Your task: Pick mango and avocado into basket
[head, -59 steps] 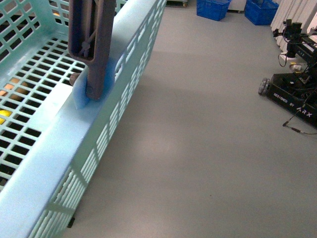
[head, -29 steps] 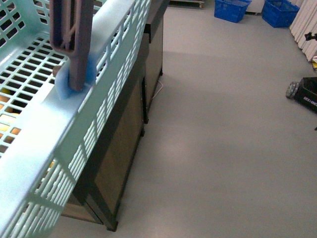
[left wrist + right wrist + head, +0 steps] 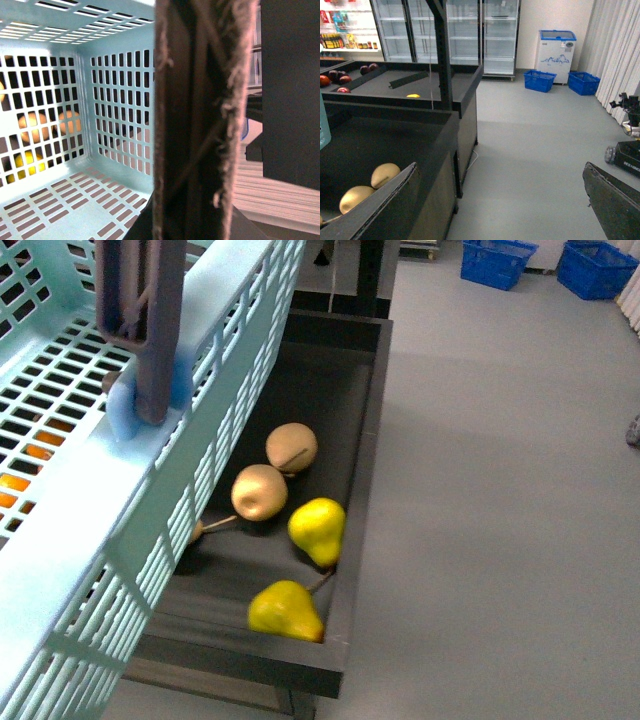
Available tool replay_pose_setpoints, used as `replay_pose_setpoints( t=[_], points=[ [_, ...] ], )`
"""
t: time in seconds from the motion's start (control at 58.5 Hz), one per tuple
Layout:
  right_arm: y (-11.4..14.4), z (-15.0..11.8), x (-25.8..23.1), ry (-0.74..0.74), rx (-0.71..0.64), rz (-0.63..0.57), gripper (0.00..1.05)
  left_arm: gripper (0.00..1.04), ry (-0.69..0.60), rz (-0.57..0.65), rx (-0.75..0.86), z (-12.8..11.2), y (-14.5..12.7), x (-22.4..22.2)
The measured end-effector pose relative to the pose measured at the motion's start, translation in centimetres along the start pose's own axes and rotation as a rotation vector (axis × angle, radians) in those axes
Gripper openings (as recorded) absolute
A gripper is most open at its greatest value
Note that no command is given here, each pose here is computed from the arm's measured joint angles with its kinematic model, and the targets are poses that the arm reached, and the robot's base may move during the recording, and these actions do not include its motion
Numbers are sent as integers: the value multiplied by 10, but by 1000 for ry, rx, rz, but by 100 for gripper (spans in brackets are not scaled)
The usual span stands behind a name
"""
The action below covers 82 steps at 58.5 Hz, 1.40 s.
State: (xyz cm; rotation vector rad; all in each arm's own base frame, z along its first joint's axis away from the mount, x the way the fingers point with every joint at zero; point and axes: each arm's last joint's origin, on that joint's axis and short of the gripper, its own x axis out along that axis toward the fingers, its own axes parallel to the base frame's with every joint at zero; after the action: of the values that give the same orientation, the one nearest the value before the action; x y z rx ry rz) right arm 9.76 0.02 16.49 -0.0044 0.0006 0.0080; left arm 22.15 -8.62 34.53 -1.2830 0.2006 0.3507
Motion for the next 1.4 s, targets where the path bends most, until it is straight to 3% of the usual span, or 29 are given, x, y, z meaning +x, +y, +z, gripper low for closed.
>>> replay_pose_setpoints(
  t=[1.401],
  points=[
    [0,0,0,0,0,0,97,6,0,2,2,0,0,0]
  ],
)
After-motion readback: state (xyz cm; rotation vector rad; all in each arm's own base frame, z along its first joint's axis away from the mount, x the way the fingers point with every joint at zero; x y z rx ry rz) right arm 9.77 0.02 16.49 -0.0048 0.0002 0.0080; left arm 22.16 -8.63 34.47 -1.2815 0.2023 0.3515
